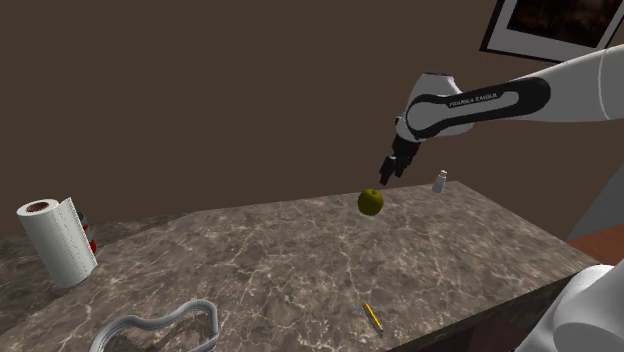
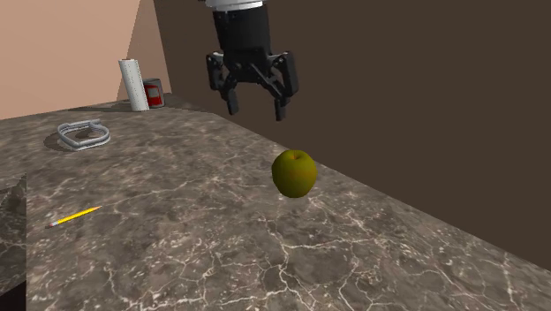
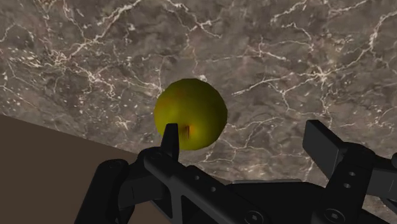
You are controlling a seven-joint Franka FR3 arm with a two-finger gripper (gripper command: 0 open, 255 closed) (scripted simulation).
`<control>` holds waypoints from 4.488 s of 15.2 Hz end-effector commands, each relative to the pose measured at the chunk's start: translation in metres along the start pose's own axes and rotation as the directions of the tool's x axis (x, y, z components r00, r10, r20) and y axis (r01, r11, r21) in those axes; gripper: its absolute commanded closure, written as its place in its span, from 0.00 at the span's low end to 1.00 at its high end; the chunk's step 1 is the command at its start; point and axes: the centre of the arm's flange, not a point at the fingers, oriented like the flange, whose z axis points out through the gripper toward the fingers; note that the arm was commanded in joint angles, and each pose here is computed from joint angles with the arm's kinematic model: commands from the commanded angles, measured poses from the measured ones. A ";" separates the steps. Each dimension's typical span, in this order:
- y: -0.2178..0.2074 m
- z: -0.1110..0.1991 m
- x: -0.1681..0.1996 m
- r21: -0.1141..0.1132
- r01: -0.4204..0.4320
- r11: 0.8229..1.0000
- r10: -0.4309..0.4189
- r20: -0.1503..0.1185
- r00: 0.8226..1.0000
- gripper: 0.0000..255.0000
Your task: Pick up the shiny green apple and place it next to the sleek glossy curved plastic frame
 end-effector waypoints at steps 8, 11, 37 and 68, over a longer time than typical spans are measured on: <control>0.043 0.066 0.048 0.003 0.007 1.000 -0.007 -0.006 1.000 0.00; 0.043 0.082 0.048 0.003 0.007 1.000 -0.007 -0.006 1.000 0.00; 0.044 0.064 0.053 0.003 0.007 1.000 -0.007 -0.006 1.000 1.00; 0.011 -0.084 0.066 0.003 0.007 1.000 -0.007 -0.006 1.000 1.00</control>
